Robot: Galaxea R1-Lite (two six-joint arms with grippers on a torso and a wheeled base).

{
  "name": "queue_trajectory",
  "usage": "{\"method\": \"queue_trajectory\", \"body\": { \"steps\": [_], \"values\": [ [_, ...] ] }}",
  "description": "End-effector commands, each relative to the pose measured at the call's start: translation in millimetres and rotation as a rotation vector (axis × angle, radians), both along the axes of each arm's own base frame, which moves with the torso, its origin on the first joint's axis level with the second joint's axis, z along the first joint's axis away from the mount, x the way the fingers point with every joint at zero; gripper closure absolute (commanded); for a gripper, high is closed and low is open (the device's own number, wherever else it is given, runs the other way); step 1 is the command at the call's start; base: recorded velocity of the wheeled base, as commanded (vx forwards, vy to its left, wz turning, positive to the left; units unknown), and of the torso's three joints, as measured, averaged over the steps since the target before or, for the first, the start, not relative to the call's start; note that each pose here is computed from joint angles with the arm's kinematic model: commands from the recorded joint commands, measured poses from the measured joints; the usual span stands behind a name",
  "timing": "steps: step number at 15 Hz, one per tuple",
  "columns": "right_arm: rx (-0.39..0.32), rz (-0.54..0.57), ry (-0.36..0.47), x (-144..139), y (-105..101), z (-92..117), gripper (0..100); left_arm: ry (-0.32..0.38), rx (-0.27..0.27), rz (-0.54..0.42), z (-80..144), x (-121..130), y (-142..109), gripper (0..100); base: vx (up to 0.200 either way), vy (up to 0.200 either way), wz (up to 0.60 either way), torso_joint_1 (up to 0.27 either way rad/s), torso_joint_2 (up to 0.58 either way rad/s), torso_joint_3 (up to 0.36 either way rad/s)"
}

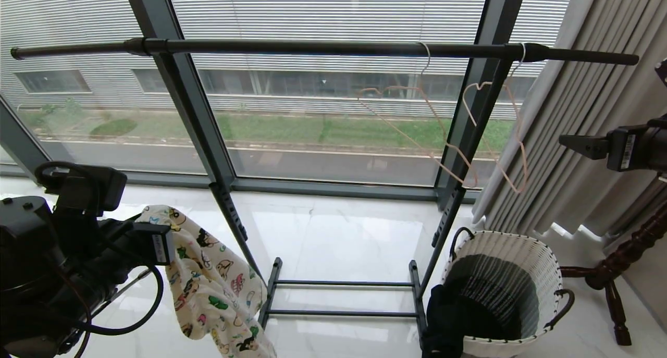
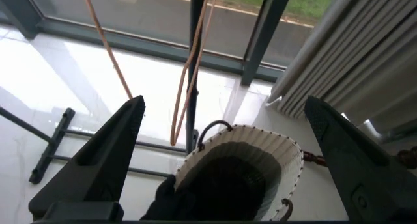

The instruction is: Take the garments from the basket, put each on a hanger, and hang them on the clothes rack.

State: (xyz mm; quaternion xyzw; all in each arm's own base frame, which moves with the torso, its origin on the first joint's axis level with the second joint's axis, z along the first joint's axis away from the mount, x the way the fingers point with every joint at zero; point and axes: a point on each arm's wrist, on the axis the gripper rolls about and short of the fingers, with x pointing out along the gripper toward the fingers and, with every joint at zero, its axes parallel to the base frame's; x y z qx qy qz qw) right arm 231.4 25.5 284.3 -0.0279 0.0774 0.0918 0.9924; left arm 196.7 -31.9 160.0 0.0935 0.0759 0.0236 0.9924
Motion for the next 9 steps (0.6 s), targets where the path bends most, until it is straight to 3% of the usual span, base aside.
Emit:
{"method": "queue_trajectory", "body": {
  "steps": [1,5,9],
  "values": [
    [-0.001,0.008,0.016,5,2,-4,0,-0.001,0.0,-0.007,0,-1,-1,100,0.2,0.0,0.0,-0.002,0.0,-0.002],
    [0.054,0.047,0.041,11,16,-6,0,-0.001,0.0,-0.007,0,-1,-1,100,0.2,0.0,0.0,0.0,0.0,0.001],
    [0.048,0.042,0.074,20,17,-14,0,0.002,0.0,-0.007,-1,-1,-1,100,0.0,0.0,0.0,0.0,0.0,0.0]
  ]
}}
